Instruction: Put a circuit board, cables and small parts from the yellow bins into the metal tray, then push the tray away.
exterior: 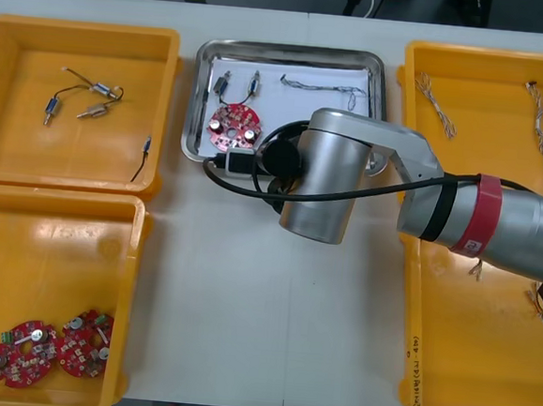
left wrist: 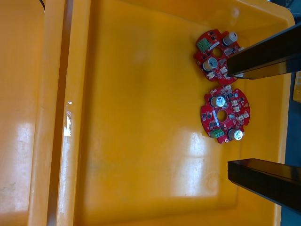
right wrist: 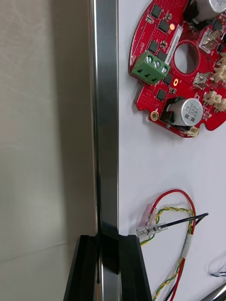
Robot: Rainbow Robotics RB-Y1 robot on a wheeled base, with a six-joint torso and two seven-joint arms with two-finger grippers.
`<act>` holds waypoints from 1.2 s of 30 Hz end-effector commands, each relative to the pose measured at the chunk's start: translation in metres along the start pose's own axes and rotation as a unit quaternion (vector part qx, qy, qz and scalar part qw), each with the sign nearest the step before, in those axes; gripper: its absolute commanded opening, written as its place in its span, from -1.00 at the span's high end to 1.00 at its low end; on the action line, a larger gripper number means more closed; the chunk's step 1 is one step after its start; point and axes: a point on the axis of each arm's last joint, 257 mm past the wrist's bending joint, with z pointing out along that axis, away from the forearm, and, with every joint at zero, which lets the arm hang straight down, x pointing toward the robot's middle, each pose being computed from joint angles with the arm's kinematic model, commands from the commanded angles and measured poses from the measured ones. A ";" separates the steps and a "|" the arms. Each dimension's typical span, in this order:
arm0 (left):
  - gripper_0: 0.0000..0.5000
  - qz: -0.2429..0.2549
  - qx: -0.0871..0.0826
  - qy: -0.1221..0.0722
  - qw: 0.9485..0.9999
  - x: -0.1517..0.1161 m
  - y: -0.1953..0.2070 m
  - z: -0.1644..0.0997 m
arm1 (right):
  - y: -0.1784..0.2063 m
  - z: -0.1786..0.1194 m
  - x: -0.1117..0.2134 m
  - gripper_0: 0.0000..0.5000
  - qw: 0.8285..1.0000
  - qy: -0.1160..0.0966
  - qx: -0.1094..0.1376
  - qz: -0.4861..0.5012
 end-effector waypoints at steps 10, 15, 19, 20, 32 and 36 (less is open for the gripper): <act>-1.00 0.065 -0.025 -0.009 0.998 -0.002 0.014 -0.011 | -0.051 -0.003 -0.015 1.00 0.999 -0.028 0.045 -0.003; -1.00 0.065 -0.025 -0.009 0.998 -0.002 0.014 -0.011 | -0.060 -0.004 -0.018 1.00 0.998 -0.031 0.053 -0.006; -1.00 0.065 -0.025 -0.009 0.998 -0.002 0.014 -0.011 | -0.067 -0.002 -0.019 1.00 0.998 -0.037 0.059 -0.004; -1.00 0.065 -0.025 -0.009 0.998 -0.002 0.014 -0.011 | -0.069 -0.001 -0.019 1.00 0.997 -0.040 0.061 -0.005; -1.00 0.065 -0.025 -0.009 0.998 -0.002 0.014 -0.011 | -0.079 0.008 -0.018 1.00 0.996 -0.052 0.070 -0.003; -1.00 0.065 -0.025 -0.009 0.998 -0.002 0.014 -0.011 | -0.078 0.011 -0.016 1.00 0.996 -0.051 0.071 -0.007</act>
